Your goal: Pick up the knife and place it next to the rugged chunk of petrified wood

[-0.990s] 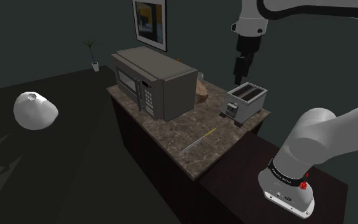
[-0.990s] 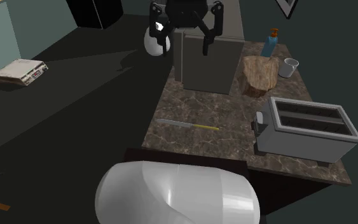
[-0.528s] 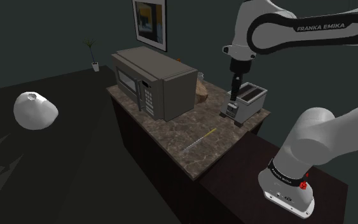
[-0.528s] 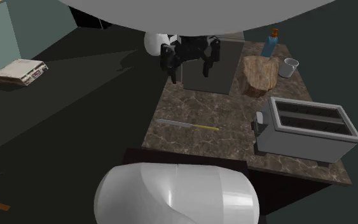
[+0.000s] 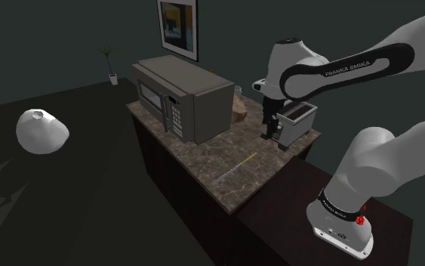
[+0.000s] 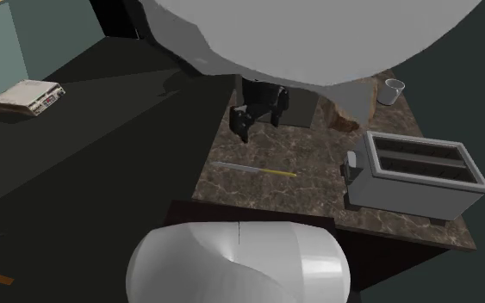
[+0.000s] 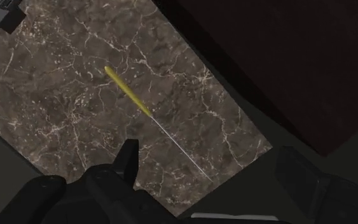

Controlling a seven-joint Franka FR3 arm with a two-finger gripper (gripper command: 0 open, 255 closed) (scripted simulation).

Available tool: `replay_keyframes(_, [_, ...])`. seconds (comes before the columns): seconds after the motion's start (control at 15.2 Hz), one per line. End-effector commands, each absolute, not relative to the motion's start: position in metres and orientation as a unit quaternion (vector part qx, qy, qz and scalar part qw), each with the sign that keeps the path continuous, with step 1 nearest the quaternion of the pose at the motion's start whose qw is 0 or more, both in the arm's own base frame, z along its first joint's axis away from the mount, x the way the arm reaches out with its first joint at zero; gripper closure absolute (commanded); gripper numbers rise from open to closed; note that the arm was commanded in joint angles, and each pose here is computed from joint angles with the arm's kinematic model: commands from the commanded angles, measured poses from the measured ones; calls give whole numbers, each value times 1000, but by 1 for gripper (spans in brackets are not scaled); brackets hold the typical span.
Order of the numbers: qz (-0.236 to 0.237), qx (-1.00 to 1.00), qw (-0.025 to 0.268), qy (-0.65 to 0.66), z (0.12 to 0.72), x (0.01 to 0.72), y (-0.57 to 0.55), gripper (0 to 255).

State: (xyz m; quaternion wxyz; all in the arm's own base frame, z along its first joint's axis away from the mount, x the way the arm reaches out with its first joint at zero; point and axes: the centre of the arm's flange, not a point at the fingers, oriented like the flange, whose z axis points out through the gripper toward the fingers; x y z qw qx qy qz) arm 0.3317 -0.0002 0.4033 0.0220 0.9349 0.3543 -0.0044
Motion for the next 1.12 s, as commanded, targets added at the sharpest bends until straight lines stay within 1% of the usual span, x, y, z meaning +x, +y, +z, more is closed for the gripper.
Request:
replay_keyframes(0.0, [3, 920, 26, 391, 378, 339, -2, 0])
replay_keyframes(1.06, [46, 764, 48, 642, 180, 397, 7, 0])
